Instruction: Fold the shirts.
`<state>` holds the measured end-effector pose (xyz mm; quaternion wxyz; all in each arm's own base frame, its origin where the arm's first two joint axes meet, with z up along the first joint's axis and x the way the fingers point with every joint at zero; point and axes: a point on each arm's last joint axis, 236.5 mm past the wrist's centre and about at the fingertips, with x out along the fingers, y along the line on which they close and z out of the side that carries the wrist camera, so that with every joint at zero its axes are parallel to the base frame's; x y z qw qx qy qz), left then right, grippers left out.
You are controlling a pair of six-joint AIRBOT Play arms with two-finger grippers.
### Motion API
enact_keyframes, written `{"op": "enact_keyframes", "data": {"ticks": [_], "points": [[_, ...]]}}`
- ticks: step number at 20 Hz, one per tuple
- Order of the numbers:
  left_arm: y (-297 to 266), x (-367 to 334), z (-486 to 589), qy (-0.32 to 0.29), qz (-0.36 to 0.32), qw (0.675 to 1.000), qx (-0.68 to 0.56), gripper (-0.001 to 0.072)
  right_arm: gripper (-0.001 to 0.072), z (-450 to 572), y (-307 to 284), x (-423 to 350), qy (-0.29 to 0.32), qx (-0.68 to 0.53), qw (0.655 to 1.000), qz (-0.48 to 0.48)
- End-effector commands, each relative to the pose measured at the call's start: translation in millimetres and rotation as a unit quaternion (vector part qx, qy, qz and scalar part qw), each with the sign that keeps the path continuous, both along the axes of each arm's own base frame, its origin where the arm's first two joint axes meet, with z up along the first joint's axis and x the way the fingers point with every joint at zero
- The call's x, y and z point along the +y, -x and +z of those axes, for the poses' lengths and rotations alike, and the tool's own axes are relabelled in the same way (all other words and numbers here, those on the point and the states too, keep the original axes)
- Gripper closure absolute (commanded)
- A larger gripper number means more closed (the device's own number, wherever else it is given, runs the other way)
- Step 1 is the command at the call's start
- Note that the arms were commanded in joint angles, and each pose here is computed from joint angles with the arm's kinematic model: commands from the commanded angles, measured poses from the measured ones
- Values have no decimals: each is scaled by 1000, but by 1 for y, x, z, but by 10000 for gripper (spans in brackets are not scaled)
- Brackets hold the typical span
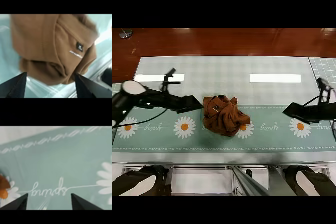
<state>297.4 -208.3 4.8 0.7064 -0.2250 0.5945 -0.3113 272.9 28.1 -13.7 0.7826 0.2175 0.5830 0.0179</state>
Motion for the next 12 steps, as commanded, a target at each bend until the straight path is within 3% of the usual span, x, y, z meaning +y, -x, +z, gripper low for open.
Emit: {"op": "enact_keyframes", "data": {"ticks": [1,3,4,5,6,12], "points": [[6,-45,-47,-20,-53,998,31,7,90,-31,17,37,-41,17,999,27],[-2,-55,-58,-21,-62,996,53,11,90,-30,12,57,-52,7,998,43],[-7,-56,-59,-18,-68,996,60,149,90,-31,11,67,-60,7,997,50],[-13,-55,-56,-14,-78,995,57,609,90,-34,11,78,-73,13,996,55],[-21,-53,-49,-10,-85,995,46,669,90,-36,12,90,-87,21,994,60],[-39,-23,-11,14,-96,995,36,669,90,-59,11,157,-143,50,985,81]]}}
